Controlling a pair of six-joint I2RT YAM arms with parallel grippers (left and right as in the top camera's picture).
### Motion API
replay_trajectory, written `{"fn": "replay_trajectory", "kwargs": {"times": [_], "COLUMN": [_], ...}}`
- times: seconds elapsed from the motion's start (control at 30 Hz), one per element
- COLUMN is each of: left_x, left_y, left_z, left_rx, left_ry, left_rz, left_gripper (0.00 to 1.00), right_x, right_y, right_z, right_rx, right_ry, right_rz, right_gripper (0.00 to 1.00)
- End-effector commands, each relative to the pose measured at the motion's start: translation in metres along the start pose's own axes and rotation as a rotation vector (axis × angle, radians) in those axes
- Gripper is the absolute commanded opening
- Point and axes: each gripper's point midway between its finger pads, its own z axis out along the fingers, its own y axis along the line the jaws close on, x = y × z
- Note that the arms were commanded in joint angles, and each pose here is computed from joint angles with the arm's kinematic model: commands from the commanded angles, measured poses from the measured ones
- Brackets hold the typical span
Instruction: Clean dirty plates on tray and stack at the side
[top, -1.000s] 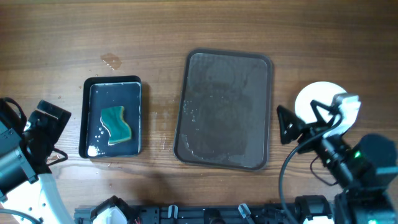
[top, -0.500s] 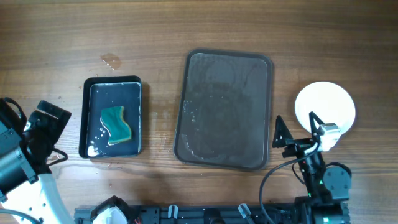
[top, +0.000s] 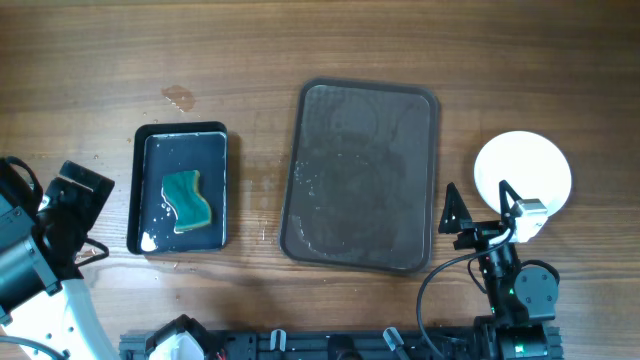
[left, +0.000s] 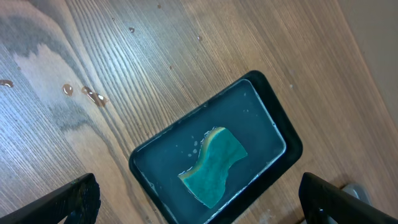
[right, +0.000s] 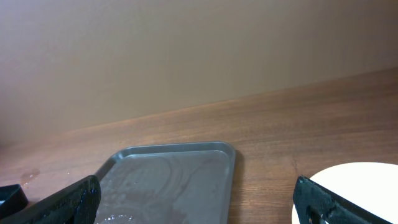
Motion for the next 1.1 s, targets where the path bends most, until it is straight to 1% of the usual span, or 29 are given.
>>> {"fn": "replay_trajectory", "kwargs": {"times": [0.0, 0.17, 0.27, 0.3, 0.33, 0.37, 0.43, 0.47, 0.53, 0.67, 0.77, 0.83, 1.07], "left_x": [-0.005, 0.005, 0.023, 0.026, 0.028, 0.032, 0.045, 0.054, 0.070, 0.092, 0.103, 0.110, 0.132], "left_y": [-0.002, -0.017, -0.036, -0.045, -0.061, -0.085, -0.108, -0.112, -0.110, -0.097, -0.085, -0.081, -0.075], "left_z": [-0.006, -0.008, -0.020, -0.025, -0.033, -0.043, -0.059, -0.061, -0.059, -0.046, -0.034, -0.021, 0.027], "left_rx": [0.010, 0.050, 0.123, 0.167, 0.252, 0.383, 0.568, 0.632, 0.711, 0.824, 0.882, 0.895, 0.852], "left_ry": [-0.023, -0.006, -0.019, -0.047, -0.102, -0.192, -0.335, -0.380, -0.431, -0.537, -0.611, -0.630, -0.566], "left_rz": [-0.009, 0.051, 0.151, 0.182, 0.224, 0.305, 0.436, 0.466, 0.475, 0.458, 0.434, 0.429, 0.448], "left_gripper": [1.00, 1.00, 1.00, 1.00, 1.00, 1.00, 1.00, 1.00, 1.00, 1.00, 1.00, 1.00, 1.00], "right_x": [-0.002, -0.002, -0.002, -0.002, -0.002, -0.002, -0.002, -0.002, -0.002, -0.002, -0.002, -0.002, -0.002], "right_y": [-0.002, -0.002, -0.002, -0.002, -0.002, -0.002, -0.002, -0.002, -0.002, -0.002, -0.002, -0.002, -0.002], "right_z": [-0.001, -0.001, -0.001, -0.001, -0.001, -0.001, -0.001, -0.001, -0.001, -0.001, -0.001, -0.001, -0.001], "right_rx": [0.014, 0.014, 0.014, 0.014, 0.014, 0.014, 0.014, 0.014, 0.014, 0.014, 0.014, 0.014, 0.014], "right_ry": [-0.013, -0.013, -0.013, -0.013, -0.013, -0.013, -0.013, -0.013, -0.013, -0.013, -0.013, -0.013, -0.013], "right_rz": [0.009, 0.009, 0.009, 0.009, 0.009, 0.009, 0.009, 0.009, 0.009, 0.009, 0.009, 0.009, 0.009], "right_gripper": [1.00, 1.00, 1.00, 1.00, 1.00, 1.00, 1.00, 1.00, 1.00, 1.00, 1.00, 0.99, 1.00]}}
